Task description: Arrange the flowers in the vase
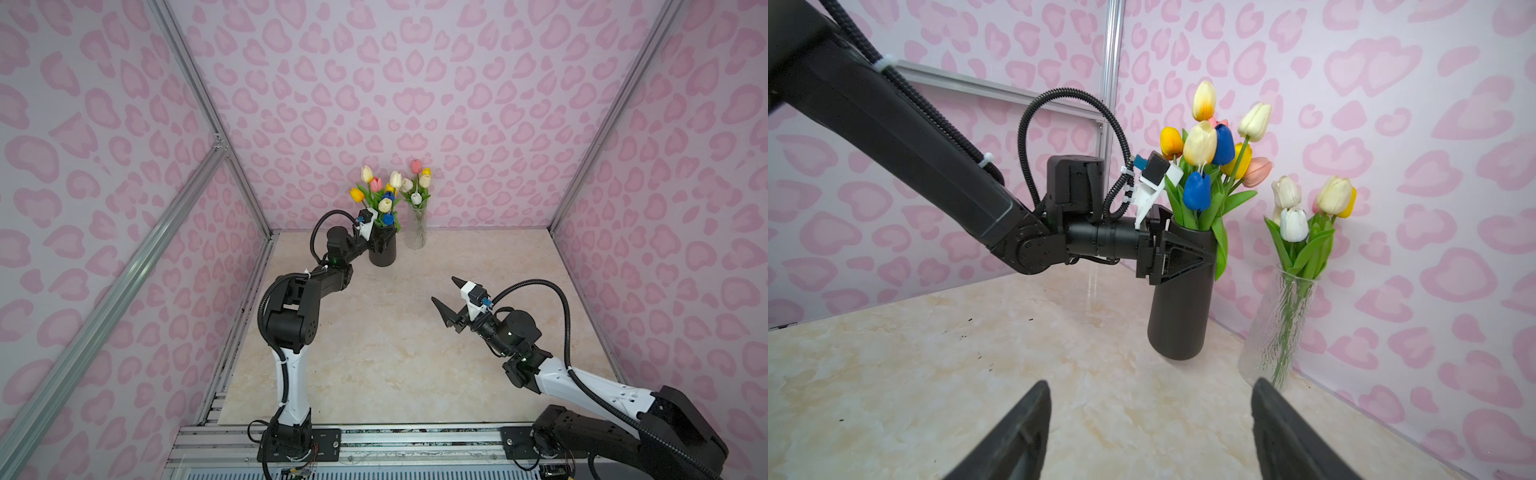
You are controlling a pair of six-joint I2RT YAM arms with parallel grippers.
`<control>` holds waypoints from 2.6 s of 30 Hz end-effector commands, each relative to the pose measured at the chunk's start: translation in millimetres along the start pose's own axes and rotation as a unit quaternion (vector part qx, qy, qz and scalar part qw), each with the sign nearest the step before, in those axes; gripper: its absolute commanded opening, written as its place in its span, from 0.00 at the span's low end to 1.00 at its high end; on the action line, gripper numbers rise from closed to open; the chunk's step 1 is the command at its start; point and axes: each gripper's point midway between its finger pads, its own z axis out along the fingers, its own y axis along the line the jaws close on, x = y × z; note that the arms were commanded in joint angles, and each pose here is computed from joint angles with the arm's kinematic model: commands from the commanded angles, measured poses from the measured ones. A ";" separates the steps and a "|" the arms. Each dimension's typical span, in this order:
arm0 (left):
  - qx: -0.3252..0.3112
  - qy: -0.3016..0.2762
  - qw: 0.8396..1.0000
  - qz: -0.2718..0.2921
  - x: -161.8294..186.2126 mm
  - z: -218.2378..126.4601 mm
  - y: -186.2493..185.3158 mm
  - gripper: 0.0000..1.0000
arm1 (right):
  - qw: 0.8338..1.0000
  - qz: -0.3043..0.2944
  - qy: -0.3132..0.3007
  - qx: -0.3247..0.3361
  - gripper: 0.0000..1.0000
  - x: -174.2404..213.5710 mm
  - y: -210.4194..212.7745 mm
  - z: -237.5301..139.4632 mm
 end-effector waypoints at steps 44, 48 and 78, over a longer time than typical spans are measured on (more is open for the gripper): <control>-0.082 -0.030 0.995 0.046 12.1 -15.8 67.6 0.97 | 0.999 -0.023 0.009 0.027 0.74 -9.0 -7.2 -20.5; -0.098 -0.023 0.994 0.042 13.8 -27.8 66.3 0.97 | 0.999 -0.027 0.010 0.028 0.74 -9.3 -7.5 -22.2; -0.586 0.184 0.789 -0.022 26.0 -373.1 15.2 0.97 | 0.809 -0.064 0.164 0.561 0.98 99.8 -199.1 -151.4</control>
